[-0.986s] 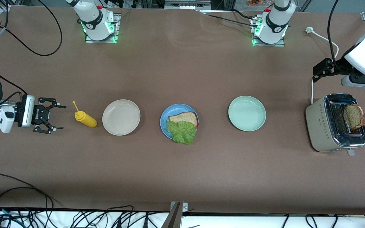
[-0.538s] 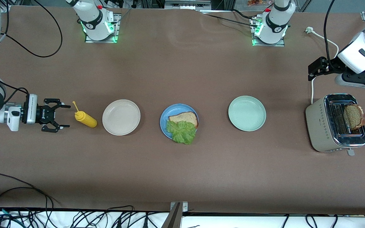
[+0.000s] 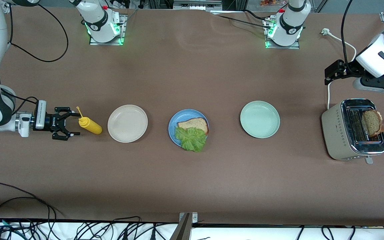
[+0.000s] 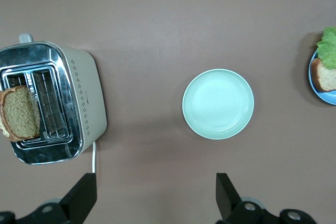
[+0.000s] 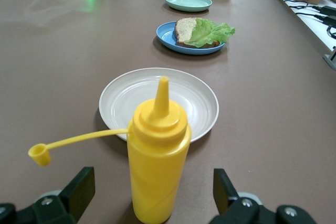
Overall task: Make sandwich in blue plate with both arms
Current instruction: 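Grasp the yellow mustard bottle with the right gripper, then lift the mustard bottle and carry it over the blue plate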
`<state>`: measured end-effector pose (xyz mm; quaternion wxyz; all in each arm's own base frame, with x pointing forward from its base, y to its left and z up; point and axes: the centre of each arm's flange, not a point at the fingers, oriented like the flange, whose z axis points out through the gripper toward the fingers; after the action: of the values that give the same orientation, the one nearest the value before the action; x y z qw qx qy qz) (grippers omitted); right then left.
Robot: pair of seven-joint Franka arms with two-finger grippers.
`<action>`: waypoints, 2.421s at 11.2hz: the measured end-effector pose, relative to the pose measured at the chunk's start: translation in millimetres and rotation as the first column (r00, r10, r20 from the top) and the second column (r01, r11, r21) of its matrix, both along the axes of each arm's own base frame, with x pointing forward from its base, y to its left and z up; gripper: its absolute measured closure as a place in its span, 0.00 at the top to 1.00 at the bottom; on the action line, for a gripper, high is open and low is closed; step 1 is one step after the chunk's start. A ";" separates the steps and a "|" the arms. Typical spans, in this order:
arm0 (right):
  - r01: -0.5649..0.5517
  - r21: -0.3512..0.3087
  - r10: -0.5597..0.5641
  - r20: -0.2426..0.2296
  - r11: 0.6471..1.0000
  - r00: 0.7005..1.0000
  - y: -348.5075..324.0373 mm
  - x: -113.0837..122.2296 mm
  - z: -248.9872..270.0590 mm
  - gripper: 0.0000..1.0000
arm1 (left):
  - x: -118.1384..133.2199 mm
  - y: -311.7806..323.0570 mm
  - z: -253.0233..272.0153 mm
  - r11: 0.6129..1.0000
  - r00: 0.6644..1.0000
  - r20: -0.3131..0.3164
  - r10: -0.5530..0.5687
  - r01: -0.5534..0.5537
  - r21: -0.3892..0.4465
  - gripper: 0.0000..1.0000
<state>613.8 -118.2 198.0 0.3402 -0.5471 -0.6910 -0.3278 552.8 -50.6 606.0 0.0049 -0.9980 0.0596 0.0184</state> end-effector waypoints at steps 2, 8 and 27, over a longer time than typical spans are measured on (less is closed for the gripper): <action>-0.006 0.029 0.005 0.026 1.000 1.000 1.4 -1.1 -12.5 1.00 | 0.0 0.0 0.0 1.000 1.000 0.000 0.000 0.000 0.000 1.00; 0.003 0.112 -0.009 0.051 0.994 0.999 23.9 -1.4 -51.0 1.00 | -0.1 0.1 0.1 1.000 1.000 0.000 0.000 0.000 0.000 1.00; 0.265 -0.438 -0.411 -0.281 0.859 0.867 152.1 52.8 45.5 0.12 | -0.4 -0.1 1.3 1.000 1.000 0.002 0.000 0.000 0.000 1.00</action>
<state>666.6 33.9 243.4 0.2843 -0.7686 -0.5573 -0.1334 552.4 -50.7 607.3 0.0049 -0.9981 0.0597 0.0174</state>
